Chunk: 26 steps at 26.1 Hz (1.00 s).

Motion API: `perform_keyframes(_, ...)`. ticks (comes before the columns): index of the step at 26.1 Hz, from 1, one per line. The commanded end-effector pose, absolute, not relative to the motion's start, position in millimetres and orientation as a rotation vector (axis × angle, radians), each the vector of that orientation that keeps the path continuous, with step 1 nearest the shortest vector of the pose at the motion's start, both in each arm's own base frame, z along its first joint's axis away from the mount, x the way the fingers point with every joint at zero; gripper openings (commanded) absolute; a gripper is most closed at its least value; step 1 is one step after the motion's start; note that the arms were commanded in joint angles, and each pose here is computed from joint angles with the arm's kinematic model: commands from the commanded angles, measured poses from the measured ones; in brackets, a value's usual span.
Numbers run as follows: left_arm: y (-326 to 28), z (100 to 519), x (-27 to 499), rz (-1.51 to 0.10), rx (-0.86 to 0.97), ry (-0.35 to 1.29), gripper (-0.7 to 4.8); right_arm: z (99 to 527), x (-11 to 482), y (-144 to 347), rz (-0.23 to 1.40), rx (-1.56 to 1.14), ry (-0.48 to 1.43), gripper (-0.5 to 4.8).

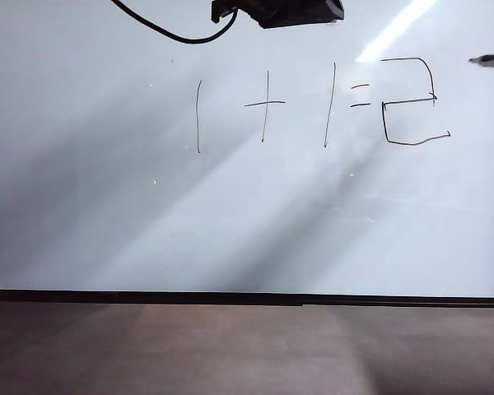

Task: Reach to the right to find the marker pen, pick it up, and write the answer to the math problem on the whiteboard.

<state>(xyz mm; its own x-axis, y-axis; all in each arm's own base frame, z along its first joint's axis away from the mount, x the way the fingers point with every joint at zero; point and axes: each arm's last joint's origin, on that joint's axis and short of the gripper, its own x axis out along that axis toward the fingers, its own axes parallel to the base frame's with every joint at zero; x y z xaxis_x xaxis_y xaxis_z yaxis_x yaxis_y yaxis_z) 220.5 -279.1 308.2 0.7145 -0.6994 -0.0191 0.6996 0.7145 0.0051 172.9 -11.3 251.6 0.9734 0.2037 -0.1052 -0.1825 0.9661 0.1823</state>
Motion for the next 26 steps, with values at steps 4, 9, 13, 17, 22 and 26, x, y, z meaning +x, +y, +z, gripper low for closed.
perform_keyframes(4, -279.0, 311.3, 219.7, -0.780, 0.005, 0.009, 0.27, 241.6, 136.1, -8.1, 0.154, 0.165, 0.105, -0.06)
perform_keyframes(9, -278.9, 311.2, 219.7, -0.780, 0.006, 0.011, 0.27, 237.8, 110.6, -4.9, 0.156, 0.165, 0.103, -0.06)
perform_keyframes(13, -279.0, 311.1, 219.7, -0.780, 0.006, 0.011, 0.27, 237.4, 93.5, -2.6, 0.168, 0.166, 0.092, -0.06)
perform_keyframes(17, -279.0, 311.0, 219.7, -0.780, 0.007, 0.012, 0.27, 238.6, 80.5, -1.0, 0.171, 0.158, 0.051, -0.06)
perform_keyframes(22, -279.0, 310.4, 219.7, -0.780, 0.010, 0.018, 0.27, 242.8, 67.2, 0.5, 0.177, 0.140, -0.034, -0.05)
perform_keyframes(26, -278.9, 310.0, 219.7, -0.780, 0.012, 0.022, 0.27, 244.6, 65.3, 0.7, 0.178, 0.137, -0.049, -0.05)
